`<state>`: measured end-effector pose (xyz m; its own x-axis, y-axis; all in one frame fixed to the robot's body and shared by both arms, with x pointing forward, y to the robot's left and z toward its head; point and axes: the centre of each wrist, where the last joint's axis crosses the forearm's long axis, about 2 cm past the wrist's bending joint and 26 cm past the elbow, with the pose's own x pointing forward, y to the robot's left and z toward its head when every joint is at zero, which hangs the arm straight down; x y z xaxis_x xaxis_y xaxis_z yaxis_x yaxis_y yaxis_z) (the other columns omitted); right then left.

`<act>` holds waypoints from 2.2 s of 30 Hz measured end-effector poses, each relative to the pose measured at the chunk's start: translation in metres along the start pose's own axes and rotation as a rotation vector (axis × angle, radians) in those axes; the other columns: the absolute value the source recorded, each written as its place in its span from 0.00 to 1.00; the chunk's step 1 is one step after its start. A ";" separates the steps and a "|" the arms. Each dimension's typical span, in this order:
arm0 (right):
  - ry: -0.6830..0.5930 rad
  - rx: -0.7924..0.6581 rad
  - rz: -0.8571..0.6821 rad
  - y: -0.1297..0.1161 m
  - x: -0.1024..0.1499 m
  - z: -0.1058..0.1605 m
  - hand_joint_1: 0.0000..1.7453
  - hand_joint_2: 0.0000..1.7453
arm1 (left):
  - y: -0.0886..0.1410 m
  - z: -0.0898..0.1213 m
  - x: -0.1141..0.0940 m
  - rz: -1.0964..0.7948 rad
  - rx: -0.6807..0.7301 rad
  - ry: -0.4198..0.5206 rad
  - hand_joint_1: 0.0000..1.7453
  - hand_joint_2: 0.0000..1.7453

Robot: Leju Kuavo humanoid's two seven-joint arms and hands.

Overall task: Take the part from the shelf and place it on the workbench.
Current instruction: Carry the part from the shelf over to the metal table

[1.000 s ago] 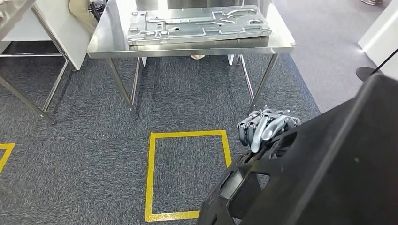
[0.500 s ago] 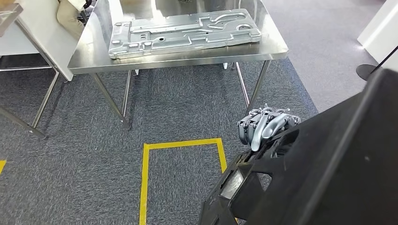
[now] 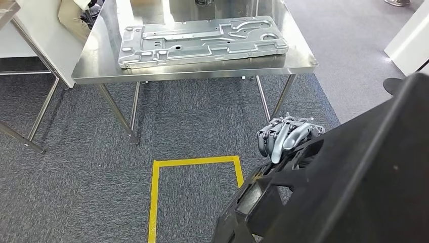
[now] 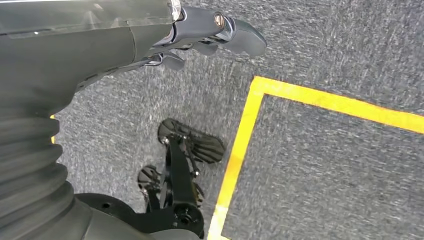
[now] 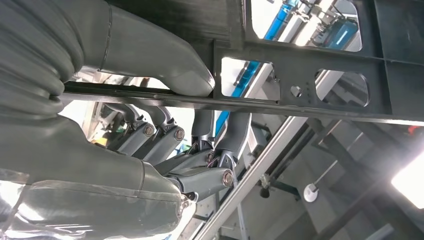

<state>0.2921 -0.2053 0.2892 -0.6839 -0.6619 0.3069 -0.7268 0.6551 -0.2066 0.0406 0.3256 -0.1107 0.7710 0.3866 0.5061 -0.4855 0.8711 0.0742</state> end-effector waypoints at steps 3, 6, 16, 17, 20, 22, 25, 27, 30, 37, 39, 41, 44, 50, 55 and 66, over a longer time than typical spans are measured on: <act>0.003 0.001 0.002 0.000 0.000 0.000 1.00 1.00 | -0.001 0.000 0.000 -0.001 -0.005 -0.001 0.00 1.00; 0.005 0.001 0.003 0.000 0.000 -0.001 1.00 1.00 | -0.001 0.000 0.001 -0.003 -0.010 -0.005 0.00 1.00; 0.009 0.000 0.002 -0.001 -0.002 -0.003 1.00 1.00 | -0.002 0.000 0.000 -0.008 -0.017 -0.003 0.00 1.00; 0.010 -0.001 0.002 -0.002 -0.002 -0.003 1.00 1.00 | -0.002 0.000 0.000 -0.008 -0.017 -0.003 0.00 1.00; 0.018 -0.004 0.003 -0.003 -0.003 -0.004 1.00 1.00 | -0.002 0.000 0.000 -0.009 -0.018 -0.003 0.00 1.00; 0.027 -0.009 0.006 -0.003 -0.004 -0.003 1.00 1.00 | -0.002 0.000 0.000 -0.009 -0.018 -0.003 0.00 1.00; 0.034 -0.014 0.009 -0.005 -0.006 -0.003 1.00 1.00 | -0.002 0.000 0.000 -0.009 -0.018 -0.004 0.00 1.00; 0.041 -0.017 0.010 -0.006 -0.007 -0.002 1.00 1.00 | -0.002 0.000 0.000 -0.008 -0.019 -0.006 0.00 1.00; 0.054 -0.023 0.011 -0.007 -0.008 0.002 1.00 1.00 | -0.002 0.001 -0.001 -0.009 -0.020 -0.007 0.00 1.00; 0.066 -0.033 0.043 -0.011 -0.009 -0.007 1.00 1.00 | -0.004 0.001 -0.002 -0.015 -0.031 -0.020 0.00 1.00; 0.063 -0.030 0.045 -0.011 -0.009 -0.010 1.00 1.00 | -0.004 0.001 -0.002 -0.015 -0.032 -0.021 0.00 1.00; 0.056 -0.023 0.041 -0.010 -0.010 -0.013 1.00 1.00 | -0.004 0.001 -0.002 -0.015 -0.033 -0.021 0.00 1.00; 0.052 -0.020 0.033 -0.008 -0.012 -0.015 1.00 1.00 | -0.004 0.002 -0.004 -0.017 -0.030 -0.018 0.00 1.00; 0.045 -0.017 0.024 -0.004 -0.014 -0.019 1.00 1.00 | -0.003 0.002 -0.005 -0.014 -0.025 -0.015 0.00 1.00; 0.039 -0.014 0.025 -0.005 -0.014 -0.022 1.00 1.00 | -0.002 0.003 -0.006 -0.011 -0.022 -0.012 0.00 1.00; 0.052 -0.040 0.058 -0.003 -0.016 -0.022 1.00 1.00 | -0.003 0.003 -0.007 -0.004 -0.019 -0.010 0.00 1.00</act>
<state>0.3063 -0.1890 0.3050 -0.7197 -0.6034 0.3434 -0.6823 0.7063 -0.1887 0.0354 0.3195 -0.1116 0.7683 0.3804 0.5147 -0.4748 0.8781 0.0597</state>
